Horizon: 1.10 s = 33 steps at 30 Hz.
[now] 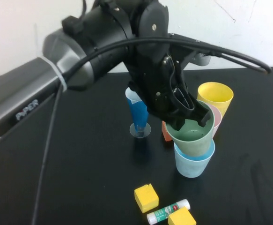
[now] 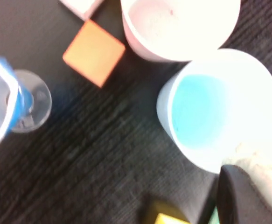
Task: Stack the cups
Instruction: Place the green cup on the blue cup, then pick up the yellow cup
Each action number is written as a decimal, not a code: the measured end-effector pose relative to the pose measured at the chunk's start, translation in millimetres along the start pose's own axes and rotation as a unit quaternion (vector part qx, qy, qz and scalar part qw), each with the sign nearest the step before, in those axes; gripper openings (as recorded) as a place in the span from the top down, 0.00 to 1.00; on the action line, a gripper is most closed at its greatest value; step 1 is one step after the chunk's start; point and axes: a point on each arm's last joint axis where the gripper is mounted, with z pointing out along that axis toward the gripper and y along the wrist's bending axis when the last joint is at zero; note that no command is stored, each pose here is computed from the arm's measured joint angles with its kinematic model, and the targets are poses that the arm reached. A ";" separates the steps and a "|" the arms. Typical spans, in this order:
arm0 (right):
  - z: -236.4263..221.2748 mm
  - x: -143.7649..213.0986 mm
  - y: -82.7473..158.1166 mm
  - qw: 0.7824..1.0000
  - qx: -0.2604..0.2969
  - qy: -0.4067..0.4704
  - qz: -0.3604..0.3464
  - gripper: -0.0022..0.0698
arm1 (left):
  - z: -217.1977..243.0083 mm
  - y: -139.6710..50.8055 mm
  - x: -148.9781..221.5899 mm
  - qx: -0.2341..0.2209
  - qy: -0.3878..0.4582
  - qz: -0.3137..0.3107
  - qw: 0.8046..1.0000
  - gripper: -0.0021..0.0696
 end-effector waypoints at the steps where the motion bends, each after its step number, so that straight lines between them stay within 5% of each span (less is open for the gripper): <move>1: 0.0 0.0 0.0 1.000 0.000 0.000 0.000 0.97 | 3.9 1.0 -1.6 -0.003 -0.003 0.001 1.000 0.95; 13: 0.0 0.0 0.0 1.000 0.000 0.000 0.000 0.97 | 48.1 12.6 -11.5 -0.035 -0.002 -0.007 0.999 0.94; 21: 0.0 0.0 0.0 1.000 0.000 0.000 -0.003 0.97 | 50.0 13.2 -12.9 -0.037 -0.007 -0.008 0.999 0.64; 24: 0.0 -0.5 0.0 1.000 0.000 -0.003 -0.011 0.97 | 45.5 14.1 -13.1 -0.045 -0.012 -0.003 0.999 0.61; 33: 0.0 0.2 0.7 1.000 -0.004 0.001 -0.004 0.97 | -29.7 14.6 -3.0 -0.102 -0.079 0.025 0.991 0.93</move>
